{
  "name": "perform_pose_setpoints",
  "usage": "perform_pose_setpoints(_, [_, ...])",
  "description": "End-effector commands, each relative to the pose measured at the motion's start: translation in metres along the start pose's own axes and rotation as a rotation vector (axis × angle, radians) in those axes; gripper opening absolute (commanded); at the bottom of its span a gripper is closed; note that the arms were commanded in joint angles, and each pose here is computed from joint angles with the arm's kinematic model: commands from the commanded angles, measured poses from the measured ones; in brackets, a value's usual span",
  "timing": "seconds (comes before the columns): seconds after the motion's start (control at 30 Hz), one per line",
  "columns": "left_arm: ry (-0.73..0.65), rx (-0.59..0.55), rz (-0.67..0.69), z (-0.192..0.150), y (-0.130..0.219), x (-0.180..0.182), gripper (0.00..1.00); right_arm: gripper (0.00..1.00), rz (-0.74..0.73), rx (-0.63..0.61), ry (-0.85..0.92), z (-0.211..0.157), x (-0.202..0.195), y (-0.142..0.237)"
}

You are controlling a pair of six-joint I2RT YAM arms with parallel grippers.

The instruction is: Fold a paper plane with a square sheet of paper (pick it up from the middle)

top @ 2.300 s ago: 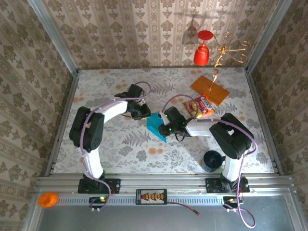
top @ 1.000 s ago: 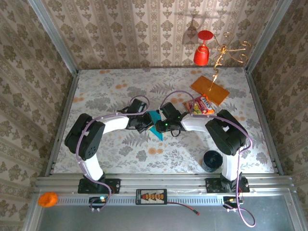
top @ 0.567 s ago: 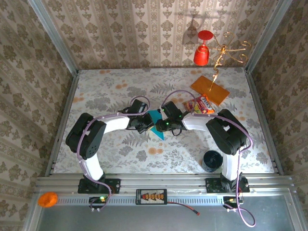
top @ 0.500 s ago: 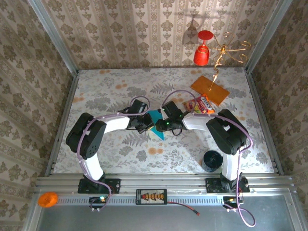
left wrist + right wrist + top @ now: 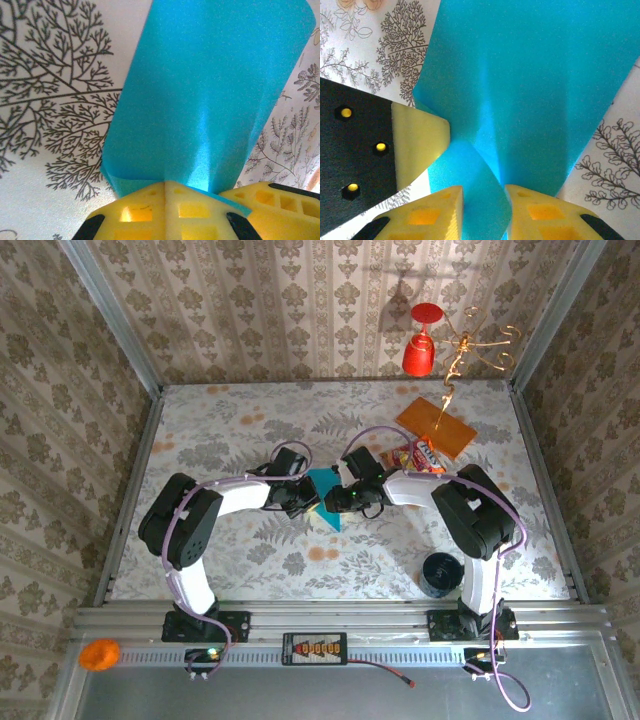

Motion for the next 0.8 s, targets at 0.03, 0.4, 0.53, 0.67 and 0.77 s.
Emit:
perform_pose_setpoints(0.03, [-0.006, -0.010, 0.008, 0.003, -0.004, 0.001, 0.03, 0.29, 0.061, 0.017, -0.022, 0.003, 0.013, 0.011])
perform_pose_setpoints(0.4, [-0.095, -0.029, -0.027, 0.017, 0.013, -0.024, 0.05, 0.12, 0.018, -0.009, -0.017, 0.008, 0.006, 0.011])
perform_pose_setpoints(0.53, [-0.127, -0.030, 0.004, 0.029, 0.014, -0.018, 0.08, 0.11, 0.014, -0.011, -0.014, 0.007, 0.004, 0.010])
perform_pose_setpoints(0.67, [-0.159, 0.003, 0.031, 0.039, 0.007, -0.012, 0.09, 0.11, 0.014, -0.012, -0.006, 0.007, 0.004, 0.011])
perform_pose_setpoints(0.77, [-0.186, 0.022, 0.058, 0.046, 0.002, -0.010, 0.09, 0.10, 0.015, -0.013, -0.001, 0.007, 0.004, 0.011])
Point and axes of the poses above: each hand's point on the last joint's axis, 136 mm out from that joint toward the fingers, its own y axis back along the fingers, its own x axis along the line the jaws close on, z = x × y, the point moved 1 cm from there along y, back along the fingers, and after that the axes turned 5 degrees about -y, right-handed, at the moved point
